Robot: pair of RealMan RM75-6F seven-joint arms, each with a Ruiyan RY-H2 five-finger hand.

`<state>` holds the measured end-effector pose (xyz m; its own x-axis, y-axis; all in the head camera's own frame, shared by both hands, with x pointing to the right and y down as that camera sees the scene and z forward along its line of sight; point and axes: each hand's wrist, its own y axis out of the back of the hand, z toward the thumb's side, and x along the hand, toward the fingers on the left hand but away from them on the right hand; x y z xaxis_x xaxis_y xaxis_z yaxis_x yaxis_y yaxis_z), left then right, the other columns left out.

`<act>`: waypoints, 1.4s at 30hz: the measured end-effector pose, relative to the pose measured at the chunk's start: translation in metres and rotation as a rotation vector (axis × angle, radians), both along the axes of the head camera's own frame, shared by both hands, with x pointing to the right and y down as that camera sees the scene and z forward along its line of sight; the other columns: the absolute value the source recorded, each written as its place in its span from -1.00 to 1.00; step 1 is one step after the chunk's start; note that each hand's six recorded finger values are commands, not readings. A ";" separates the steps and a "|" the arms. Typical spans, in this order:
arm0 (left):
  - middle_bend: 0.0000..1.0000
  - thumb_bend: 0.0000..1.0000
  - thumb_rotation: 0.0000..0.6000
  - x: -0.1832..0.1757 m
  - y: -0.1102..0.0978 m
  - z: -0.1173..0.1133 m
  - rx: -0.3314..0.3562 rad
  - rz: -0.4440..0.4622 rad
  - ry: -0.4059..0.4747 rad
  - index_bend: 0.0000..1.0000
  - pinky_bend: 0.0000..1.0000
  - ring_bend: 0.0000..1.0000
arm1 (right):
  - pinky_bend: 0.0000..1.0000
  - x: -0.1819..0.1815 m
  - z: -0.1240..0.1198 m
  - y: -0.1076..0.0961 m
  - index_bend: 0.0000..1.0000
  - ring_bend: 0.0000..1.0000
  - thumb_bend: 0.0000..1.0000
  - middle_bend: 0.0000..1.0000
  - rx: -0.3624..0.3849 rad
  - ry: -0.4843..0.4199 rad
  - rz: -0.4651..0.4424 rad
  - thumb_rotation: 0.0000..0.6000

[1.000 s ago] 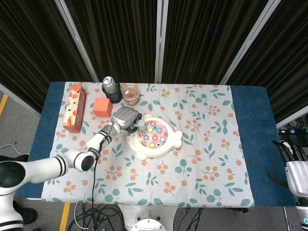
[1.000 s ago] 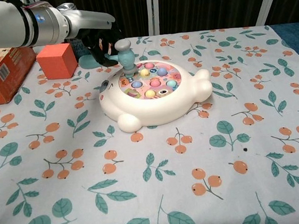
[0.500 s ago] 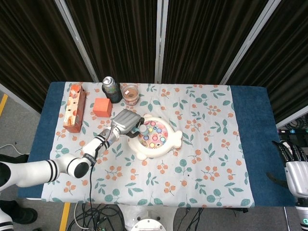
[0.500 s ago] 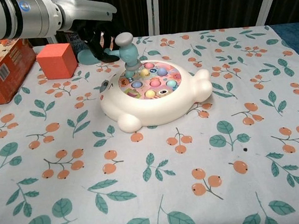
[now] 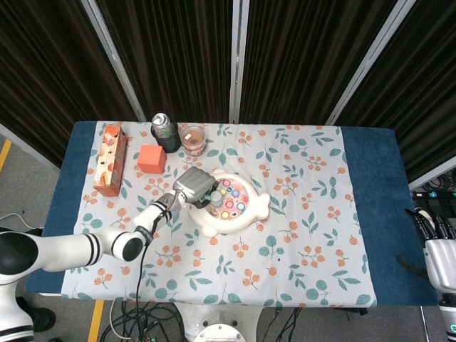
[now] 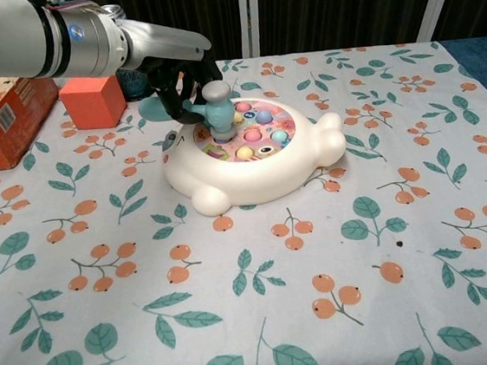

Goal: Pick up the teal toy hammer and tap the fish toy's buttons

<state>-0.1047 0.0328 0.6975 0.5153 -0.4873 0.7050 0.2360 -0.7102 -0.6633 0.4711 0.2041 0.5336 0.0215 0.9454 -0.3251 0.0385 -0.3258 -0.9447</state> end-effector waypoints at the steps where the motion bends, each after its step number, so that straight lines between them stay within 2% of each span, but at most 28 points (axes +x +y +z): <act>1: 0.18 0.17 1.00 0.000 0.000 0.002 -0.001 0.003 -0.011 0.43 0.08 -0.04 | -0.77 0.000 0.001 0.000 -0.77 -0.89 -1.00 -0.59 -0.002 -0.002 0.000 1.00; 5: 0.19 0.18 1.00 0.001 0.000 0.005 -0.003 0.009 -0.033 0.43 0.08 -0.04 | -0.77 0.001 0.000 0.000 -0.77 -0.89 -1.00 -0.59 0.001 -0.003 0.002 1.00; 13: 0.18 0.18 1.00 0.001 -0.005 -0.013 0.023 0.002 -0.012 0.43 0.08 -0.04 | -0.77 0.000 0.000 0.000 -0.77 -0.89 -1.00 -0.59 0.006 -0.006 -0.001 1.00; 17: 0.18 0.18 1.00 0.000 -0.004 -0.013 0.020 -0.004 -0.011 0.43 0.08 -0.04 | -0.77 0.001 0.000 0.001 -0.77 -0.89 -1.00 -0.59 0.004 -0.007 0.003 1.00; 22: 0.15 0.17 1.00 -0.018 -0.007 -0.016 0.021 -0.095 0.032 0.42 0.08 -0.05 | -0.77 0.002 0.000 0.000 -0.77 -0.89 -1.00 -0.59 0.005 -0.008 0.002 1.00; 27: 0.12 0.16 1.00 -0.061 -0.006 -0.020 0.038 -0.229 0.084 0.38 0.06 -0.06 | -0.77 0.001 0.001 -0.002 -0.77 -0.89 -1.00 -0.59 0.001 -0.010 -0.007 1.00; 30: 0.09 0.15 1.00 -0.092 0.003 -0.016 0.040 -0.286 0.089 0.31 0.04 -0.09 | -0.77 -0.001 0.001 -0.002 -0.77 -0.89 -1.00 -0.59 0.003 -0.014 -0.012 1.00; 34: 0.07 0.12 1.00 -0.124 0.024 -0.001 0.009 -0.333 0.072 0.25 0.03 -0.11 | -0.77 -0.003 0.001 -0.001 -0.77 -0.89 -1.00 -0.59 0.004 -0.016 -0.018 1.00; 42: 0.04 -0.03 1.00 -0.136 0.039 0.026 -0.014 -0.352 0.060 0.22 -0.03 -0.14 | -0.77 -0.004 -0.001 -0.001 -0.77 -0.89 -1.00 -0.59 0.008 -0.013 -0.016 1.00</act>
<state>-0.2409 0.0719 0.7237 0.3581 -0.6325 0.6868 -0.0640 -0.7505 -0.6578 0.4675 0.2030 0.5327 0.0407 0.9474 -0.3175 0.0460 -0.3192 -0.9466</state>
